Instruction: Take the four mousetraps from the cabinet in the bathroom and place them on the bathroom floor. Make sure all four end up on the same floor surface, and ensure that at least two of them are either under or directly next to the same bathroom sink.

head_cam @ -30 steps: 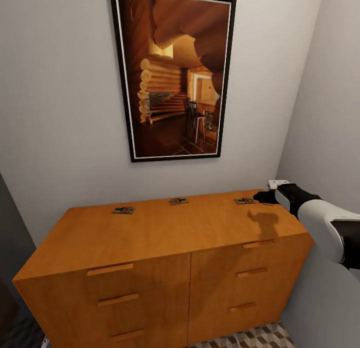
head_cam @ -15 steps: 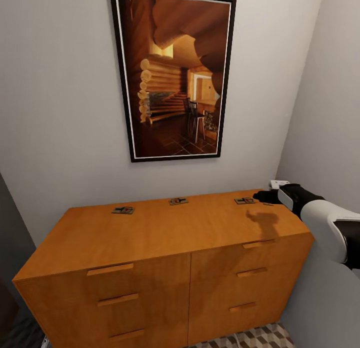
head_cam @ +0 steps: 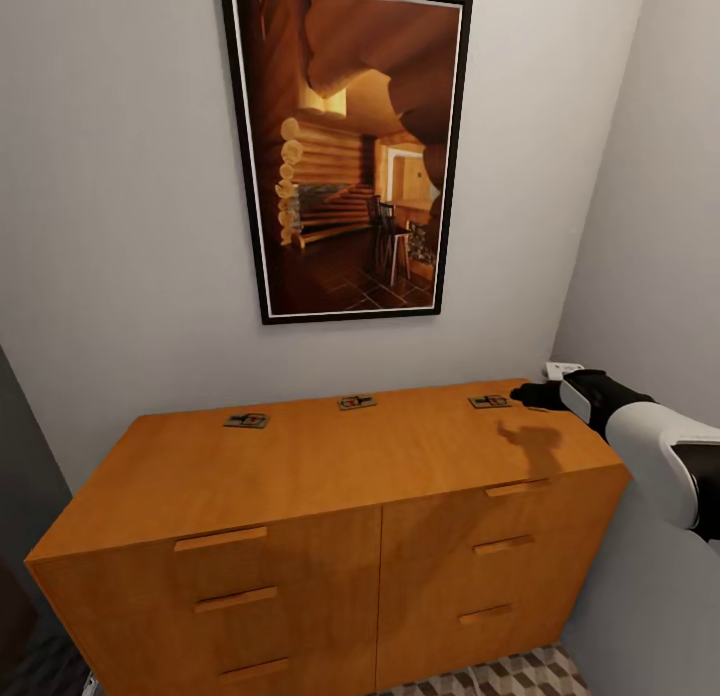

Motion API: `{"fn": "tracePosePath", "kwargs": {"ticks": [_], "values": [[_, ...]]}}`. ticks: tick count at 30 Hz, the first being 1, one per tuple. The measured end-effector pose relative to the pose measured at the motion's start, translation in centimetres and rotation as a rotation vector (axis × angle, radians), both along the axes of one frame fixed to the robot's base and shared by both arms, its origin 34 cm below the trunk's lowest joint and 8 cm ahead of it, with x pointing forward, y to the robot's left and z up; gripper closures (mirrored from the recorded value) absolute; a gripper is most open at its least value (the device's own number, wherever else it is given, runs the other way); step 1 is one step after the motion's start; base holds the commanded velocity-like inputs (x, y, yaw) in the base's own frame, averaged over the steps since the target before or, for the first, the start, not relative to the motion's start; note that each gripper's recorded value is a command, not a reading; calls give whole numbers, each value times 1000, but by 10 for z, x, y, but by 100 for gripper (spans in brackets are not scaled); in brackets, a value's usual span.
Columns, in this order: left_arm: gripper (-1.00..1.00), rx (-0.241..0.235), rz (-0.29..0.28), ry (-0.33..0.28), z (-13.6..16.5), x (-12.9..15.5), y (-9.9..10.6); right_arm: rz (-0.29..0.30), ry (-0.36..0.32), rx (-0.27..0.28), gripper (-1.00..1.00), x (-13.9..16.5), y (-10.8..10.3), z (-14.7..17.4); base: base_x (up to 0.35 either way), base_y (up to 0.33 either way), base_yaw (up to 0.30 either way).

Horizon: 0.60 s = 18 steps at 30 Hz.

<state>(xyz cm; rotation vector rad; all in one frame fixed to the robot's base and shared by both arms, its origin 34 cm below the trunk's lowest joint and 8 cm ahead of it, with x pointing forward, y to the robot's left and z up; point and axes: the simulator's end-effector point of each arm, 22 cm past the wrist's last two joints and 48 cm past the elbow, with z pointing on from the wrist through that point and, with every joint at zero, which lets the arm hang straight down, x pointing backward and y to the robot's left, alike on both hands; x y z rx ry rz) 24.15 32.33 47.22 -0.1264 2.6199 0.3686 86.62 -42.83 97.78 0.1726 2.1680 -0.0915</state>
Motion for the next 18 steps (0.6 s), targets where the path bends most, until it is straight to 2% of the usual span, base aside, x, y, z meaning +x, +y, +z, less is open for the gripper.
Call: {"fn": "tracePosePath", "kwargs": {"ticks": [7, 12, 18], "values": [[-100, 0, 0, 0, 0, 0, 0, -8, 1, -3, -100, -1, -5, 0, 0, 0, 0], [-100, 0, 0, 0, 0, 0, 0, -32, 1, -9, -100, -6, -23, 1, 0, 0, 0], [-100, 0, 0, 0, 0, 0, 0, -42, 1, -11, -100, -8, -31, 1, 0, 0, 0]]}}
